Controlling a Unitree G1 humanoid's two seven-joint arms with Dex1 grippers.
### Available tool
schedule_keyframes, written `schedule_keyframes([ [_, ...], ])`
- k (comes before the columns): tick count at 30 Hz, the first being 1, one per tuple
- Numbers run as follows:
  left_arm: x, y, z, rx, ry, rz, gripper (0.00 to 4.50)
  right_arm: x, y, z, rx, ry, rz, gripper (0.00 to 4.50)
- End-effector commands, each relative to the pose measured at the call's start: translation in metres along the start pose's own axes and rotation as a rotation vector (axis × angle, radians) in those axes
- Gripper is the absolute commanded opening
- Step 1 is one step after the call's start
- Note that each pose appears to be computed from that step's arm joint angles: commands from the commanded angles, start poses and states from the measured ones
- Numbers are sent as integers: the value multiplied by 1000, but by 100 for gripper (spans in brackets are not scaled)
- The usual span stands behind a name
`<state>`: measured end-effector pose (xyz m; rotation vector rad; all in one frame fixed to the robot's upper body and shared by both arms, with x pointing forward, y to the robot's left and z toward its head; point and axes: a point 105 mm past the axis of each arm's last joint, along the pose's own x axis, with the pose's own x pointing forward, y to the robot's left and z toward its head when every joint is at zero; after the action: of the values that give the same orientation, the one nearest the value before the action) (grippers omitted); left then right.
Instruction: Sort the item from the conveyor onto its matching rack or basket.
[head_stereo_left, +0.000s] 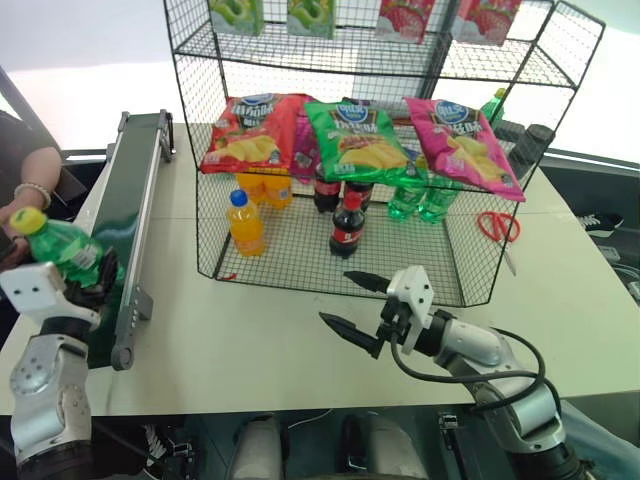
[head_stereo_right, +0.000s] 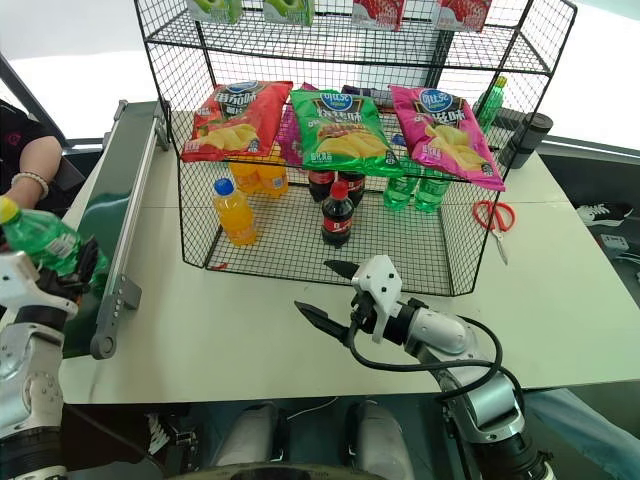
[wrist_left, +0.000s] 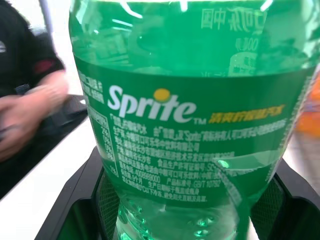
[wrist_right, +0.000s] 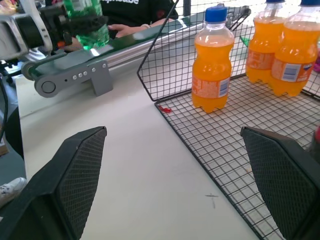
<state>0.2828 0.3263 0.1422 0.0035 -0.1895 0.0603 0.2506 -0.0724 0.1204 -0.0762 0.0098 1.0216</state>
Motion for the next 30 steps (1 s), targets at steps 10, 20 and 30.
schedule_keyframes([
  [10, -15, -178, 10, -14, 113, -1009, 276, -2, -5, 46, -23, -122, 47, 450],
  [20, -15, -267, -5, -10, 70, -1415, 276, 4, 2, 48, -4, -125, 55, 450],
  [30, -14, -289, -3, 15, 10, -1504, 276, 6, 3, 47, 13, -123, 32, 450],
])
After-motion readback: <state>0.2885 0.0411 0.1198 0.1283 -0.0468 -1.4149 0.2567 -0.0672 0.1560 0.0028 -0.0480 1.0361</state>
